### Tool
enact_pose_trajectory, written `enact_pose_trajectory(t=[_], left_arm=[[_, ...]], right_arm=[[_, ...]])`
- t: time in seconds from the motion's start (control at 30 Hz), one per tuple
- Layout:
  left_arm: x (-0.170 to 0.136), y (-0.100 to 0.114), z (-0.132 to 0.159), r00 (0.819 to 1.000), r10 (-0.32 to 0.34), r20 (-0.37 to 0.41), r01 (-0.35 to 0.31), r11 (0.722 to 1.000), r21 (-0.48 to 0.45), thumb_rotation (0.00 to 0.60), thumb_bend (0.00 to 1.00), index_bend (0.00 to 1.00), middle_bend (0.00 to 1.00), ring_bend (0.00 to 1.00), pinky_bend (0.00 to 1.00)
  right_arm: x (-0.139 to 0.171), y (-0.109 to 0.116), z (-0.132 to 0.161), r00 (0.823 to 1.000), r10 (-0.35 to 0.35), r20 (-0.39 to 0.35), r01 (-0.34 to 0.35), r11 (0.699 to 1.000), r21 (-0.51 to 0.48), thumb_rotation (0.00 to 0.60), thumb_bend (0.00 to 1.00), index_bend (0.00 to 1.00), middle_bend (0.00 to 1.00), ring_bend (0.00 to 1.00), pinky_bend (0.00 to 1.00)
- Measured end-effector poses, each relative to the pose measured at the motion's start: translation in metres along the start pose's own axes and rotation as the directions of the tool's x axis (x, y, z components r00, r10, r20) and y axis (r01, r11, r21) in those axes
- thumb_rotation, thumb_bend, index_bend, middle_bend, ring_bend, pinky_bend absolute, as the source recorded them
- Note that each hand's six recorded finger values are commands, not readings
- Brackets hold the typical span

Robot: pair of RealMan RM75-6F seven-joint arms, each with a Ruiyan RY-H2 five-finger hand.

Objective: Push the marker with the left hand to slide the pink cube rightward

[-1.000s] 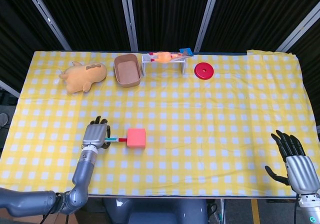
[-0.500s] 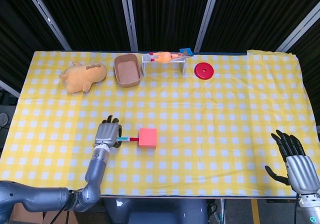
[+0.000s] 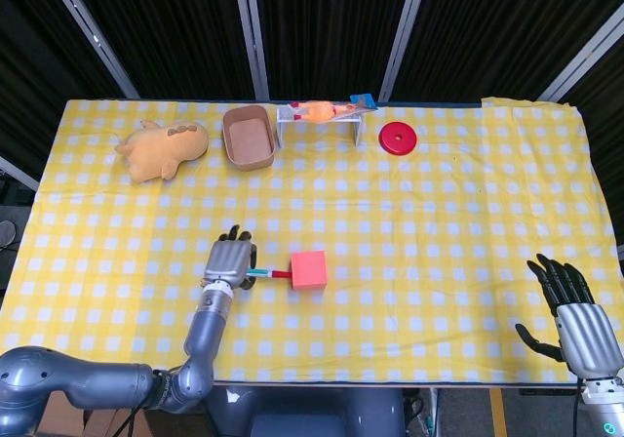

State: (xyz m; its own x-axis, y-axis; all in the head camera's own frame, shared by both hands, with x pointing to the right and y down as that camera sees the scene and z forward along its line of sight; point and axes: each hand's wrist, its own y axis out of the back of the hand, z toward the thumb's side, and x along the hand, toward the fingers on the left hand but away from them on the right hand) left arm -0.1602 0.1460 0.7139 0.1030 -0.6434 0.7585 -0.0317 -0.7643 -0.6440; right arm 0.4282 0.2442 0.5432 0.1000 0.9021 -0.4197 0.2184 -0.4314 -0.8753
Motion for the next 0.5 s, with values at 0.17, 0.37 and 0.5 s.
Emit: enact_pose_trajectory(t=[0.17,0.37,0.5], left_arm=[[0.001,0.000,0.013,1.000,-0.001,0.013,0.001,1.000,-0.004,0.600,0.46,0.64,0.16,0.03,0.16],[0.003,0.002,0.031,1.000,0.002,0.031,-0.002,1.000,-0.005,0.600,0.46,0.64,0.16,0.03,0.16],[0.003,0.001,0.047,0.999,0.000,0.049,-0.001,1.000,0.002,0.600,0.46,0.64,0.16,0.03,0.16]], right_arm=[[0.000,0.000,0.000,1.000,0.001,0.000,-0.001,1.000,-0.002,0.600,0.32,0.00,0.00,0.00,0.00],[0.000,0.000,0.000,1.000,0.001,-0.001,-0.001,1.000,-0.004,0.600,0.32,0.00,0.00,0.00,0.00],[0.000,0.001,0.000,1.000,0.003,-0.001,-0.003,1.000,-0.007,0.600,0.32,0.00,0.00,0.00,0.00]])
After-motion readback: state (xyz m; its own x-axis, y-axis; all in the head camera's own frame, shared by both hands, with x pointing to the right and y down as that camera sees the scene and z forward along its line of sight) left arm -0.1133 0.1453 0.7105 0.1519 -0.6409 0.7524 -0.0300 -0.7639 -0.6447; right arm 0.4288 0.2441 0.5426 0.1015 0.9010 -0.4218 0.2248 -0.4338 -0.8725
